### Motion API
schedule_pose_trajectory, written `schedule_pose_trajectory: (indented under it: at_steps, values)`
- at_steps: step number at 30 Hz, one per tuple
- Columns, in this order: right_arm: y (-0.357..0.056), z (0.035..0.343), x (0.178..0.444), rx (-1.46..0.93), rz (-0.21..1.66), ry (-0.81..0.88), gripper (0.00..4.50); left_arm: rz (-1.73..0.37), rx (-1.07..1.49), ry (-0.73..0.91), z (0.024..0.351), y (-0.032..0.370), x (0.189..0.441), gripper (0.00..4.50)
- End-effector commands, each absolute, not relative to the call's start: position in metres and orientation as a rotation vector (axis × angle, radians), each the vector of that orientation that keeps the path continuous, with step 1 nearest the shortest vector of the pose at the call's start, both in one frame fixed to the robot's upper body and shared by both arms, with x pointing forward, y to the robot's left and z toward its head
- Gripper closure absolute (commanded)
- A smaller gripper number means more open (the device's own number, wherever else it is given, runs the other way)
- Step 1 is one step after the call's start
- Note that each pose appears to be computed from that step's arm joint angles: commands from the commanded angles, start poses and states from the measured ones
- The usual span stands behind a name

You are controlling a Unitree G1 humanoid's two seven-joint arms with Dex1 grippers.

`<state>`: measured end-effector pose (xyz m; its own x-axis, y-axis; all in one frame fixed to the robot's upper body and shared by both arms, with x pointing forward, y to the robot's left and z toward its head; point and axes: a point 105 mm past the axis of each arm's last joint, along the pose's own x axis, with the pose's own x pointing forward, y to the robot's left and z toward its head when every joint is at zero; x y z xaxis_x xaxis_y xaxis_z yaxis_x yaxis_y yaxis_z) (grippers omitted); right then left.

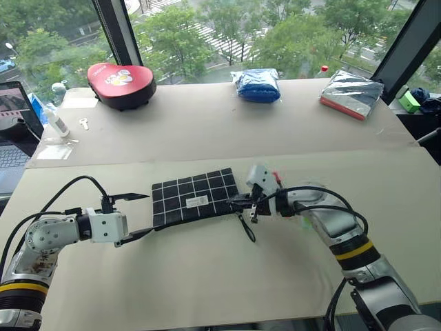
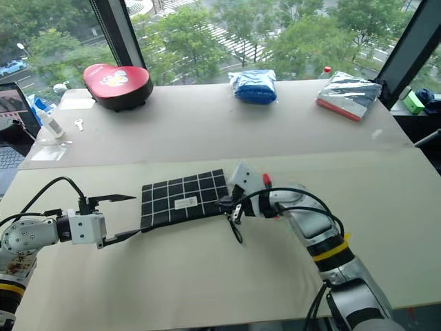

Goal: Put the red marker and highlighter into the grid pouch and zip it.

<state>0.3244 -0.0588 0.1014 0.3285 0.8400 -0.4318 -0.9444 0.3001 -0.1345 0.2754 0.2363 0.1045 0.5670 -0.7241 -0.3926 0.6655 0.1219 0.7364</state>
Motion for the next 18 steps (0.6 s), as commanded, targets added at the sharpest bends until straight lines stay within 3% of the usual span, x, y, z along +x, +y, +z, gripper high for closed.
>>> schedule_pose_trajectory:
  at_steps: [1,8,18]
  values:
    - [-0.062,0.093,0.327,-0.546,1.198,0.3,4.46,-0.986,1.039,-0.113,0.118,0.237,0.279,0.0]
    - [-0.063,0.087,0.337,-0.77,1.197,0.263,4.46,-0.997,1.036,-0.114,0.117,0.238,0.28,0.0]
    - [-0.061,0.096,0.338,-0.767,1.236,0.212,4.46,-1.122,1.067,-0.123,0.095,0.228,0.267,0.0]
